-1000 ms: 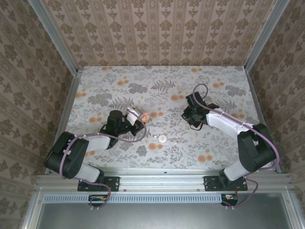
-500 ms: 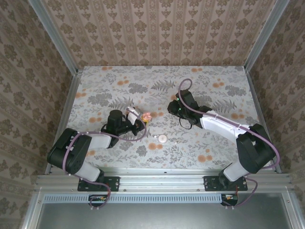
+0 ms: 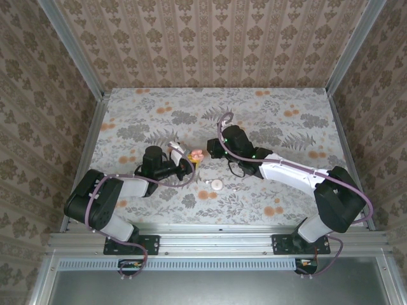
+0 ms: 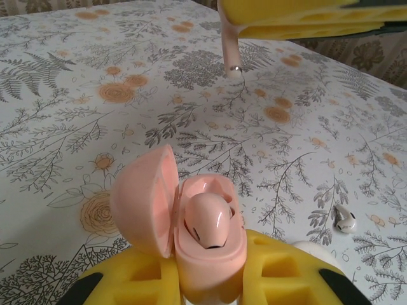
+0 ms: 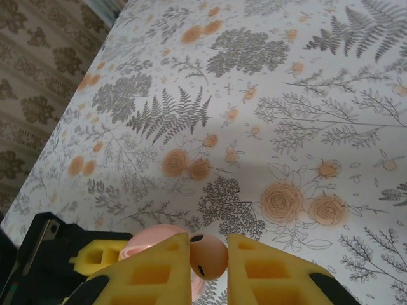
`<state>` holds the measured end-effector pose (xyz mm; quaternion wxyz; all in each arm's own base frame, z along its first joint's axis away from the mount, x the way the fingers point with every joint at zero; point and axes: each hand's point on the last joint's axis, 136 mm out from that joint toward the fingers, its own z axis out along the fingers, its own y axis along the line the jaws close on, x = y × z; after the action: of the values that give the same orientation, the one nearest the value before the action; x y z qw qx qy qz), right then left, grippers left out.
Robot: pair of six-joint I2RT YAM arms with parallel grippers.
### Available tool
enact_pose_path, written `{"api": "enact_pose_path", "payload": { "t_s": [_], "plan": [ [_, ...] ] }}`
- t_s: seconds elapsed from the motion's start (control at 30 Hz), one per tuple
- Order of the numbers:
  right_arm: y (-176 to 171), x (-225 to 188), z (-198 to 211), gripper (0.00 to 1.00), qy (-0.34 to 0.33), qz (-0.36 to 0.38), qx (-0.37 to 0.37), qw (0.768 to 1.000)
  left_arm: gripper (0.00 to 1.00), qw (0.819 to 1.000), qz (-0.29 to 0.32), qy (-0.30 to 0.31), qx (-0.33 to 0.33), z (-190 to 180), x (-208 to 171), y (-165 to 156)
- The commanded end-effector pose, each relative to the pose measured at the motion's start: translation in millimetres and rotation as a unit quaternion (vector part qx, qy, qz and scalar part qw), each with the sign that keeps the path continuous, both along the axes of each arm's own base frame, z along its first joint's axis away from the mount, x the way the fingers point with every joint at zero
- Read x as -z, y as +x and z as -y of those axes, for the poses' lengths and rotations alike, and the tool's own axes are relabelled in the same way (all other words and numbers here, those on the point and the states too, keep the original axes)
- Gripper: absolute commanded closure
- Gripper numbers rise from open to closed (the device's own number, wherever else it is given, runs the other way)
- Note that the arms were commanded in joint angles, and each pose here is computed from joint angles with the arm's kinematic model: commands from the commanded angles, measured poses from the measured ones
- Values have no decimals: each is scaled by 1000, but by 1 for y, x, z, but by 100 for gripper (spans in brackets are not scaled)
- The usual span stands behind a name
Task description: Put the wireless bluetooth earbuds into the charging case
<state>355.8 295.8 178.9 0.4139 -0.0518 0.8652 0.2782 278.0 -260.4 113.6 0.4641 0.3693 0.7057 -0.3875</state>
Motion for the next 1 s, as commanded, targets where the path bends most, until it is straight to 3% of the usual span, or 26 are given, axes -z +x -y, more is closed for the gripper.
{"api": "enact_pose_path", "payload": {
  "t_s": [0.0,0.37,0.97],
  "plan": [
    [3,-25,-5,83,-19,62,-17,998,88,999,25,-28,15,4,-25,-2],
    [-4,-35,-16,82,-71,139,-67,986,87,999,33,-39,17,5,-36,-2],
    [-13,-30,-28,82,-105,167,-96,976,88,998,40,-52,0,-4,-45,4]
  ]
}}
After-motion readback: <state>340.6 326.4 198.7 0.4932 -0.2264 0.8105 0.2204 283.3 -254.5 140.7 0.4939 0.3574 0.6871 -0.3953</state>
